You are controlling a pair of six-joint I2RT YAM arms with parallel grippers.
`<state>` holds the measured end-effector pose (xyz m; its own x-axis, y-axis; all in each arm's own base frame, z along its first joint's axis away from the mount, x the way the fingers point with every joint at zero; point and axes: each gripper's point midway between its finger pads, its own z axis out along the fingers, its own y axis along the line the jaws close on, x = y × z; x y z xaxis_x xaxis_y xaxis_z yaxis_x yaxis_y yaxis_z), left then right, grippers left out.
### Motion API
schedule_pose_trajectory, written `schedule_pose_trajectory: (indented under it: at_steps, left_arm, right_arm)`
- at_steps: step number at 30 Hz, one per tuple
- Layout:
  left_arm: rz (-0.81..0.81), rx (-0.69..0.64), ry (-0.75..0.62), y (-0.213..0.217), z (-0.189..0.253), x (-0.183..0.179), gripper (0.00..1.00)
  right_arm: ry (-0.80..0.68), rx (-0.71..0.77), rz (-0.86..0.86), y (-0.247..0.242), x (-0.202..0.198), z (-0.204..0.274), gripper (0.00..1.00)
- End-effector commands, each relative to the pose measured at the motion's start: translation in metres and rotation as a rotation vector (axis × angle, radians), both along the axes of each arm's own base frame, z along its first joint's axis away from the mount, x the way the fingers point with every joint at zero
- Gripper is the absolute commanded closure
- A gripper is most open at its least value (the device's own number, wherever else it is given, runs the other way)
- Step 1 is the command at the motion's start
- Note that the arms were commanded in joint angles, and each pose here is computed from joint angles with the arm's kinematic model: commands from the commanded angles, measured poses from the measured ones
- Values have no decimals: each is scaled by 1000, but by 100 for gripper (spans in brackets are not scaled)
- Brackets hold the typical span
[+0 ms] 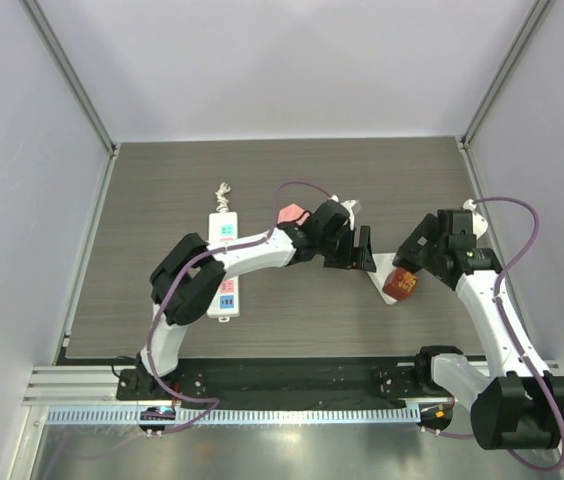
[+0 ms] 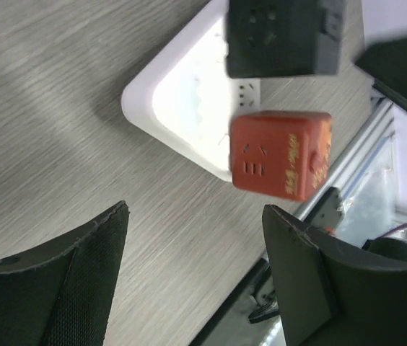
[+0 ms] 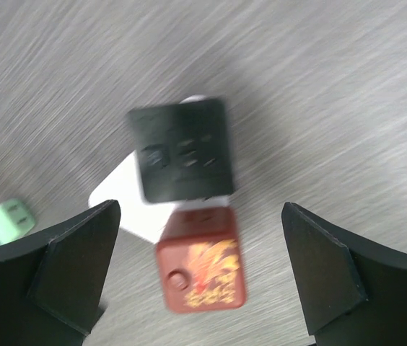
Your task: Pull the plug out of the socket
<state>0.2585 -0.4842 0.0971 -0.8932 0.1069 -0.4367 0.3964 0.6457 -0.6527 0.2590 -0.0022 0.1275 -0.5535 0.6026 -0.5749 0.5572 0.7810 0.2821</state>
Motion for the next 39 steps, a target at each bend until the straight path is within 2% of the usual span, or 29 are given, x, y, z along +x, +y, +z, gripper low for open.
schedule_pose_trajectory:
  at_steps: [1, 2, 6, 10, 12, 13, 15, 16, 20, 26, 33, 35, 39]
  left_arm:
    - [-51, -15, -247, 1, 55, -10, 24]
    - [-59, -28, -291, 0, 67, -13, 24]
    - [-94, 5, -384, -6, 68, -22, 16]
    - [-69, 12, -318, -7, 57, -15, 13]
    - [-93, -25, -244, -11, 53, -16, 8]
    - [-96, -20, -194, -10, 38, -8, 7]
    - [-138, -75, -118, -19, 41, -7, 6]
    - [-131, -58, -87, -17, 27, 0, 7]
    - [-139, -77, -77, -30, 26, 8, 11]
    - [-42, -83, 35, -32, -1, 21, 18]
    - [-31, -113, 114, -41, -16, 28, 25]
    - [-25, -117, 126, -42, -20, 31, 25]
    - [-6, -117, 139, -41, -25, 38, 30]
  right_arm:
    - [1, -12, 0, -16, 8, 10, 0]
    - [-1, 12, -2, -18, 10, 11, 0]
    - [-7, 62, 40, -10, 16, 11, 0]
    - [-41, 108, 84, 2, 10, 13, 0]
    - [-47, 121, 94, 6, 3, 13, 0]
    - [-40, 141, 108, 11, -2, 12, 0]
    - [-40, 167, 108, 16, -9, 10, 0]
    - [-30, 181, 115, 19, -13, 9, 1]
    - [23, 151, 94, 20, -28, 2, 0]
    - [43, 147, 67, 25, -41, -5, 1]
    - [80, 173, 82, 33, -46, -20, 7]
    - [96, 171, 105, 38, -48, -25, 13]
    - [125, 174, 120, 43, -48, -36, 14]
